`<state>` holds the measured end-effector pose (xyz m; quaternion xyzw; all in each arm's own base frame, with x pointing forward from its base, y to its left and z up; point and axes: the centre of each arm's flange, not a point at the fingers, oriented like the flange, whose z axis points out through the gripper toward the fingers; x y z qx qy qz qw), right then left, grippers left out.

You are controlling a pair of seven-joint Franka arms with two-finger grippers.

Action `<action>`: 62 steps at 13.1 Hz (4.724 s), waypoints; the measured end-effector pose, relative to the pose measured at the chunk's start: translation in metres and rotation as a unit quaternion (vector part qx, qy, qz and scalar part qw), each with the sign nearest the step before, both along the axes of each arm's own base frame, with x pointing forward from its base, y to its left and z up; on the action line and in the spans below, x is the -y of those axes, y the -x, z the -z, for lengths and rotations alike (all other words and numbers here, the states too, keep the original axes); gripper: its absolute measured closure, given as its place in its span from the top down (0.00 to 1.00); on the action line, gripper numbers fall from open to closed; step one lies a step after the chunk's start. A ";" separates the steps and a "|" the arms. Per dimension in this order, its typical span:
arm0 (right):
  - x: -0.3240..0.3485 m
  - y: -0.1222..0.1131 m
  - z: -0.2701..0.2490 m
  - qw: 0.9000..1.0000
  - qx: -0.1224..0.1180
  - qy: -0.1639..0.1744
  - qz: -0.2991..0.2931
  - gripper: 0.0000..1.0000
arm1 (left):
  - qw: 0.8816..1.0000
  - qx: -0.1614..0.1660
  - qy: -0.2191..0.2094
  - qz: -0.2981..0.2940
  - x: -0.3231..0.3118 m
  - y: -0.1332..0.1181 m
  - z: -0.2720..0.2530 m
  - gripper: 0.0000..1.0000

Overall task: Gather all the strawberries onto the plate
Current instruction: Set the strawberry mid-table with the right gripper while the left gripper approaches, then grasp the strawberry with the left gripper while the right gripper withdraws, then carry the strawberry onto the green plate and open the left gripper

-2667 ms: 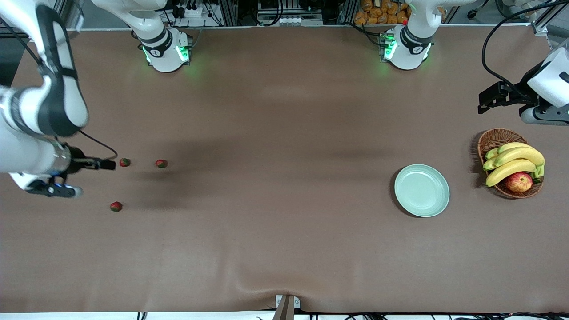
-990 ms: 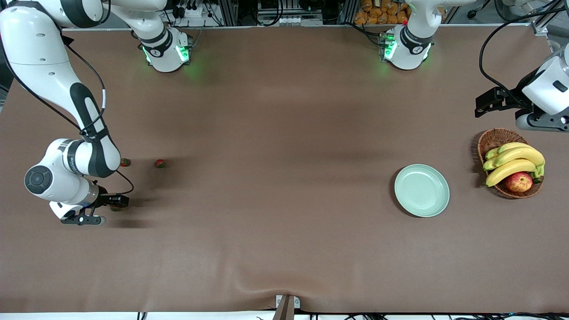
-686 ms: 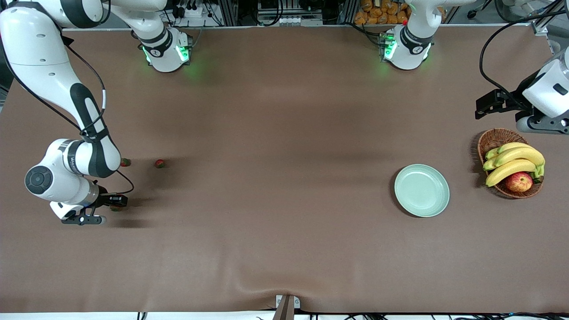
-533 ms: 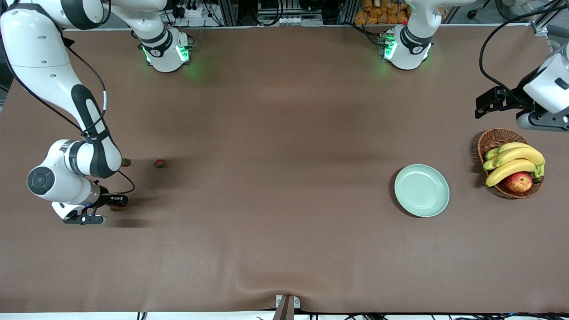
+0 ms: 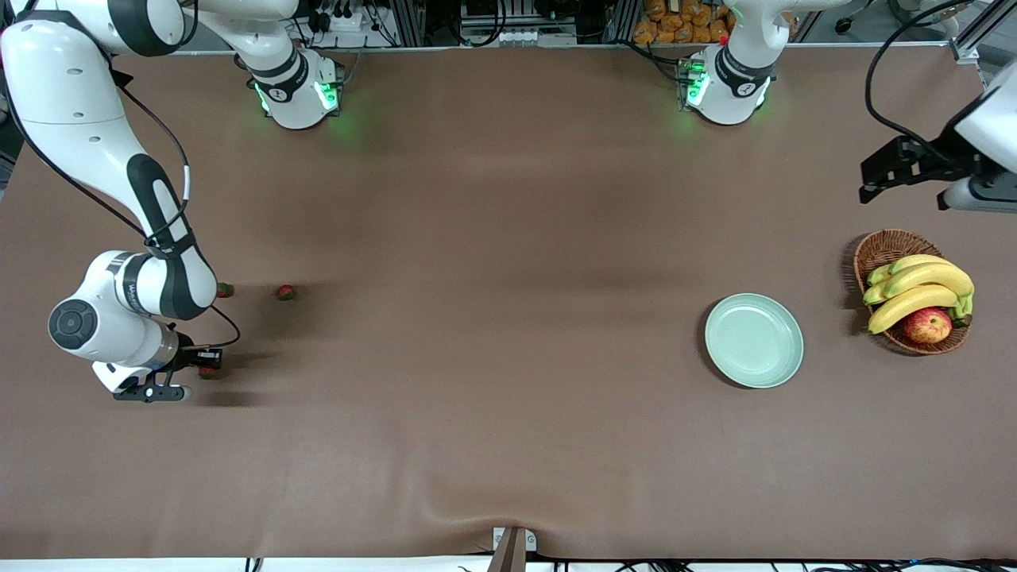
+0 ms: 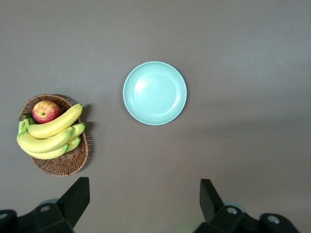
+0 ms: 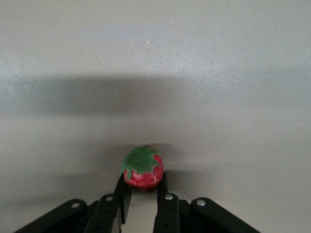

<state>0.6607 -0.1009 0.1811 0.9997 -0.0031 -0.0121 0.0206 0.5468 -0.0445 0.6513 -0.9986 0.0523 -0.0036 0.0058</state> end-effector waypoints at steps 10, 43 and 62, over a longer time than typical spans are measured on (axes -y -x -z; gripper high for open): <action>-0.240 -0.014 -0.088 0.996 0.013 -0.092 0.002 0.25 | 0.999 0.035 0.004 -0.019 -0.022 -0.013 -0.001 1.00; -0.294 -0.007 -0.100 0.976 -0.082 -0.181 0.091 1.00 | 0.980 -0.025 0.036 -0.192 0.366 0.016 0.314 1.00; -0.125 0.074 -0.001 0.982 -0.183 -0.005 0.050 0.98 | 0.983 -0.034 0.025 -0.177 0.472 0.086 0.471 0.37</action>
